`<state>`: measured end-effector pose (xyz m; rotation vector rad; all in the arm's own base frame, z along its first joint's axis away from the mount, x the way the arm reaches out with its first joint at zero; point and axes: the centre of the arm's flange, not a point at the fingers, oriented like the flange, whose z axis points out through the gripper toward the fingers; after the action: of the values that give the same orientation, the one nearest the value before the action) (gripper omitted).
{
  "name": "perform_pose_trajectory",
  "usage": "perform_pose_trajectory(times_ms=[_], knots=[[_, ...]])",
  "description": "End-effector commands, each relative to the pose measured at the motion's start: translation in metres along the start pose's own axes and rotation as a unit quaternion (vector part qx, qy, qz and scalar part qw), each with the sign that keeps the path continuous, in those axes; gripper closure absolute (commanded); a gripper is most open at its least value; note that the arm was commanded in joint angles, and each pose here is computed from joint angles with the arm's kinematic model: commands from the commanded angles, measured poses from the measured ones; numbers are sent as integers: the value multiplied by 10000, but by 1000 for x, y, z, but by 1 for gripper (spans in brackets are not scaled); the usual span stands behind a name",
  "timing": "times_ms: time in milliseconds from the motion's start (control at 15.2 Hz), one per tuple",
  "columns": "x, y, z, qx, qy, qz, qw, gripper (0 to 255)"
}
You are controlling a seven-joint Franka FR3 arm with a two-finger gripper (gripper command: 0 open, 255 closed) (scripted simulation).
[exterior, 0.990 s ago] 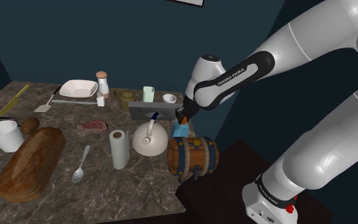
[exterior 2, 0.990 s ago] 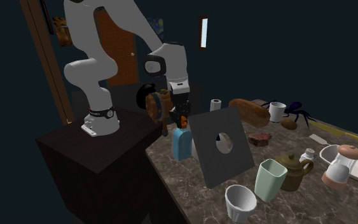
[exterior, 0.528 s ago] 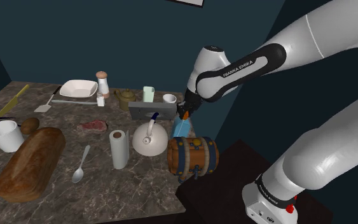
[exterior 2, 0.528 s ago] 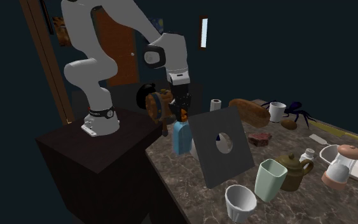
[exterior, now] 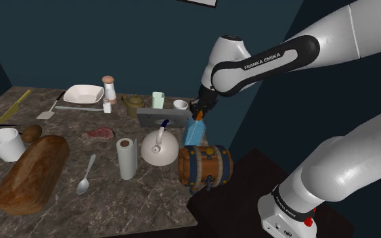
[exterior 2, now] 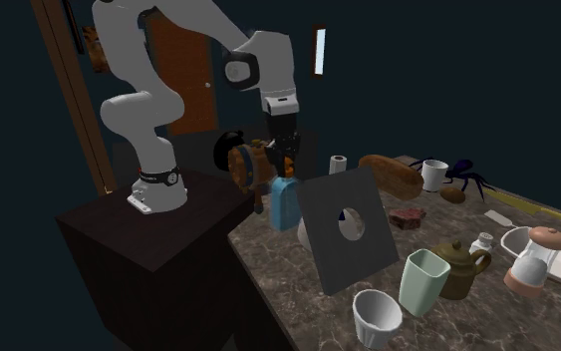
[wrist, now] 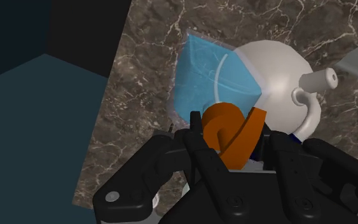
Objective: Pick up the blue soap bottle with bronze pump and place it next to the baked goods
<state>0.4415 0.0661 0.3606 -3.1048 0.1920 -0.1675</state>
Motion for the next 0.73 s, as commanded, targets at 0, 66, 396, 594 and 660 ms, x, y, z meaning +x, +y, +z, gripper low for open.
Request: perform_pose_trajectory(times_ms=[0,66,396,594,660], knots=[[1,1,-11,1,0,0,10000,255],[1,0,-16,1,0,0,10000,255],[4,0,-43,1,0,0,10000,255],[6,-1,-58,1,0,0,10000,255],[6,-1,-64,1,0,0,10000,255]])
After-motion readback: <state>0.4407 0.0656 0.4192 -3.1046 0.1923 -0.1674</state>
